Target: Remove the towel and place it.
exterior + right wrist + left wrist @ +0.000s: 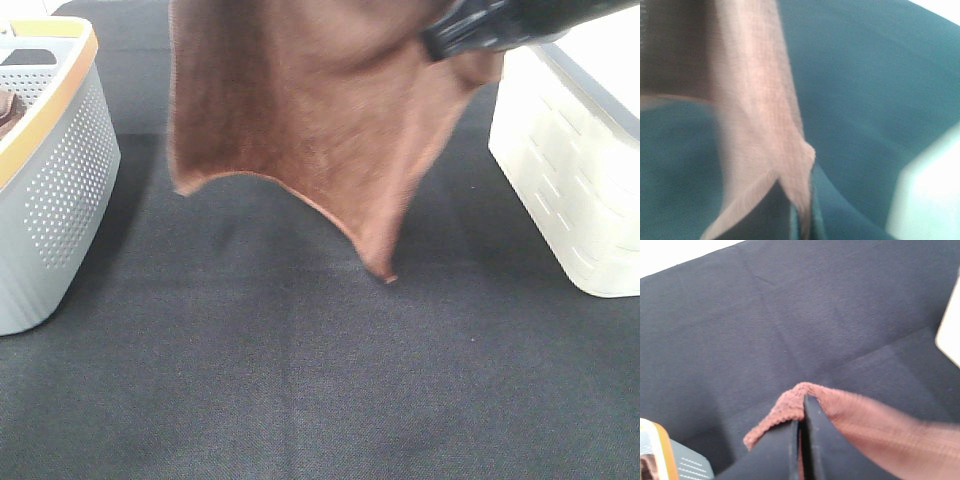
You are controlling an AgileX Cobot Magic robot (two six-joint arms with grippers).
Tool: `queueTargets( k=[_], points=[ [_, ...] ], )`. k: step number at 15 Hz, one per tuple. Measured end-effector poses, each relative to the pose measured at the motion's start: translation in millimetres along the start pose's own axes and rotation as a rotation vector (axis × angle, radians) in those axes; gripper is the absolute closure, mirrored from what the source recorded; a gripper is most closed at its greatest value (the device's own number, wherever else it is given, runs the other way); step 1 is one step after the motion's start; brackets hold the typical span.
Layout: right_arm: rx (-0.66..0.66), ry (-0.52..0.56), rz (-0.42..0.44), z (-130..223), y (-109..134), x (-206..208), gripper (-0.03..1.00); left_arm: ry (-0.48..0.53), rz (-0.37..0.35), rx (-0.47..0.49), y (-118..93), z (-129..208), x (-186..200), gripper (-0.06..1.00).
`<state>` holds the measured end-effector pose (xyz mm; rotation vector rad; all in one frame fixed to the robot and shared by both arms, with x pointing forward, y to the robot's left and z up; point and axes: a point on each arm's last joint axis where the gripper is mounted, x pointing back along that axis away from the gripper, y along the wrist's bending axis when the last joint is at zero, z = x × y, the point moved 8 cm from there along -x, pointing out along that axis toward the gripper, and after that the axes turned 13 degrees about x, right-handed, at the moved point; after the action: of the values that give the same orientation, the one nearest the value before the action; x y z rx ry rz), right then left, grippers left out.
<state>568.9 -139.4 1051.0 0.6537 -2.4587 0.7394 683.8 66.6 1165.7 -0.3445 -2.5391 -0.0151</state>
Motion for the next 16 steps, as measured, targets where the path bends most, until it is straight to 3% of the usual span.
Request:
queueTargets(
  k=[1, 2, 3, 6, 12, 14, 16],
  points=[
    [0.0, 0.0, 0.0, 0.0, 0.0, 0.0, 0.97, 0.0, 0.0, 0.0, 0.0, 0.0, 0.0, 0.94],
    [-0.025, -0.029, 0.039, -1.4, -15.0, -0.6, 0.97, 0.01, -0.007, -0.006, 0.9, 3.1, -6.0, 0.94],
    [-0.049, -0.085, 0.086, -6.2, -32.9, -0.2, 0.97, 0.037, -0.028, -0.003, 8.6, 10.1, -21.4, 0.94],
    [-0.064, -0.208, 0.145, -23.4, -55.4, -8.3, 0.97, 0.069, -0.041, 0.046, 28.8, 21.0, -55.2, 0.94],
    [0.064, -0.224, 0.178, -66.2, -81.2, -75.6, 0.97, -0.141, -0.064, 0.051, 68.0, -9.8, -86.3, 0.94],
    [0.068, -0.21, 0.197, -70.8, -95.2, -98.5, 0.97, -0.223, -0.054, 0.019, 68.8, -17.9, -99.2, 0.94],
    [0.051, -0.148, 0.211, -59.8, -112.9, -127.2, 0.97, -0.242, -0.05, -0.013, 68.3, -8.5, -125.8, 0.94]
  ],
)
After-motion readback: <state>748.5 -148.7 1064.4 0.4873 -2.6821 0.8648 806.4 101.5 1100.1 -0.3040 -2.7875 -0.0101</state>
